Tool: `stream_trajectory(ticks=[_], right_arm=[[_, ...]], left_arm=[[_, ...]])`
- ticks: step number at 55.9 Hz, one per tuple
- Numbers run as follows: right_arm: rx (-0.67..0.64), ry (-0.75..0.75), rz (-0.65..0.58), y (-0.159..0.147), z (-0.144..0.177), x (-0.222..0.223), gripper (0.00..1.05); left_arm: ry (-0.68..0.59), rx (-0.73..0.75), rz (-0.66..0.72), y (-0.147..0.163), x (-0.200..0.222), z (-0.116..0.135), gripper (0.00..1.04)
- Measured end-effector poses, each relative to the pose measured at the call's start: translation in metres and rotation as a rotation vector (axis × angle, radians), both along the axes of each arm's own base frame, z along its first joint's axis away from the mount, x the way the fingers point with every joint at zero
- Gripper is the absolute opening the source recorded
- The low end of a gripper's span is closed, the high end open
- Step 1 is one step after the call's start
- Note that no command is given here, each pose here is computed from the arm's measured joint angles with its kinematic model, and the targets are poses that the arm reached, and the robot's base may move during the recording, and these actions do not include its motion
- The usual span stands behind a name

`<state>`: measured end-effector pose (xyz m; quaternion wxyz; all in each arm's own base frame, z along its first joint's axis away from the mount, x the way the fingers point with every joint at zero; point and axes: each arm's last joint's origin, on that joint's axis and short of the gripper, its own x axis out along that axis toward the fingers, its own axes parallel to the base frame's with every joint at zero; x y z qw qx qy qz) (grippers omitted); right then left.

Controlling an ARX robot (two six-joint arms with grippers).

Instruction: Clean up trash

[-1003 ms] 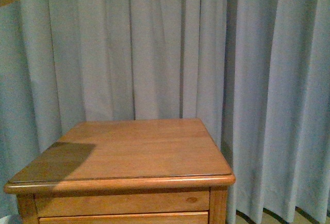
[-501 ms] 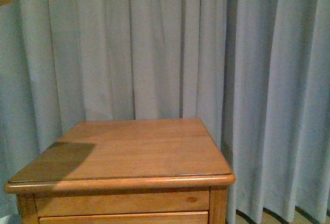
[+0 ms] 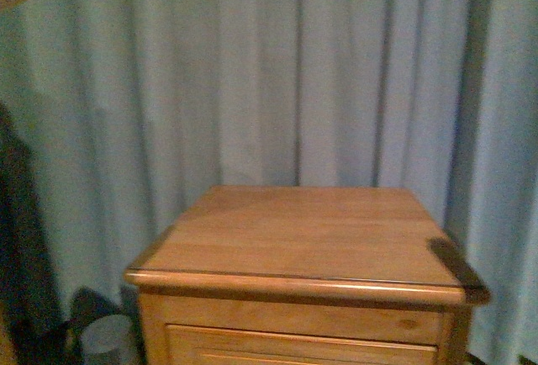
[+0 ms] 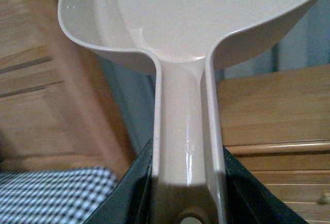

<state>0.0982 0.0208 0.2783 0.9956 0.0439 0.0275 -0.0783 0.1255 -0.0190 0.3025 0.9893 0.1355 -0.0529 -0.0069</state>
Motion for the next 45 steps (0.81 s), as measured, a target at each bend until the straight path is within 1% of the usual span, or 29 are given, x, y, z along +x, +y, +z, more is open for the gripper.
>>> stream_trajectory(ticks=[45], right_arm=[[-0.002, 0.005, 0.003, 0.0003, -0.0012, 0.0003, 0.21]], left_arm=[[0.004, 0.000, -0.003, -0.0001, 0.0003, -0.0013, 0.29]])
